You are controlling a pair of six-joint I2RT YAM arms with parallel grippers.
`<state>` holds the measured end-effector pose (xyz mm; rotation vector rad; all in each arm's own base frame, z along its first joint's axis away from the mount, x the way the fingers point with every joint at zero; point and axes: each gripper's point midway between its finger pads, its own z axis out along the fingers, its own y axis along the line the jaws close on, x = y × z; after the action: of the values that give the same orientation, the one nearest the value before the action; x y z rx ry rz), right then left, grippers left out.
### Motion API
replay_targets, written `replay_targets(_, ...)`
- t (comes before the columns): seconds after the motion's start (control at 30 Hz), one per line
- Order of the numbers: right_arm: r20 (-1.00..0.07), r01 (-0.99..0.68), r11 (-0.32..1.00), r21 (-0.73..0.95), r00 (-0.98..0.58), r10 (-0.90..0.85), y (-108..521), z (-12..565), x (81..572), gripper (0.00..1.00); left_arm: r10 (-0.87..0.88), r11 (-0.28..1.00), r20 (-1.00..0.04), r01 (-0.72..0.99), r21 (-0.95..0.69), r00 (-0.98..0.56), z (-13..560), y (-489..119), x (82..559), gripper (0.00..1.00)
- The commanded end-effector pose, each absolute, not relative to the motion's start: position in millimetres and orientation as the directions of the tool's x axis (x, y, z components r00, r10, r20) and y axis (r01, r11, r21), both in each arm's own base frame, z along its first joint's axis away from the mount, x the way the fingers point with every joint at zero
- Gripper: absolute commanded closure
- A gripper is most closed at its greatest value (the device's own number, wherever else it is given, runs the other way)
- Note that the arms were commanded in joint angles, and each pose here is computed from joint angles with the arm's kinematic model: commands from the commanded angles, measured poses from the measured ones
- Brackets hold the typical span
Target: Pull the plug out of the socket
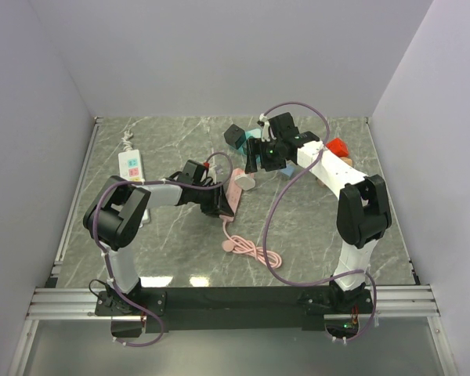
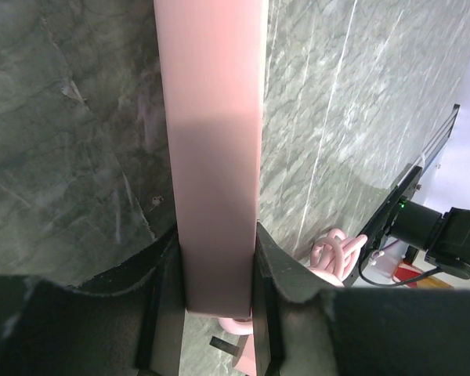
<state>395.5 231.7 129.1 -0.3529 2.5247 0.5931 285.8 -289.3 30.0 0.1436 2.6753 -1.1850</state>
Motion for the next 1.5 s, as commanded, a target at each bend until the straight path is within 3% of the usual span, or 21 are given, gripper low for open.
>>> replay_targets(0.0, -0.593, -0.377, 0.863, 0.336, -0.797, -0.117, 235, 152, 399, 0.15, 0.047, 0.702, -0.119, 0.118, -0.702, -0.992, 11, -286, 258, 0.99)
replay_targets(1.07, -0.603, -0.34, 0.89, 0.304, -0.792, -0.097, 227, 153, 403, 0.14, 0.039, 0.703, -0.13, 0.119, -0.701, -0.991, 13, -288, 260, 0.99)
replay_targets(1.47, -0.659, -0.299, 0.92, 0.252, -0.749, -0.063, 215, 168, 412, 0.15, 0.038, 0.7, -0.135, 0.123, -0.704, -0.99, 16, -289, 260, 0.99)
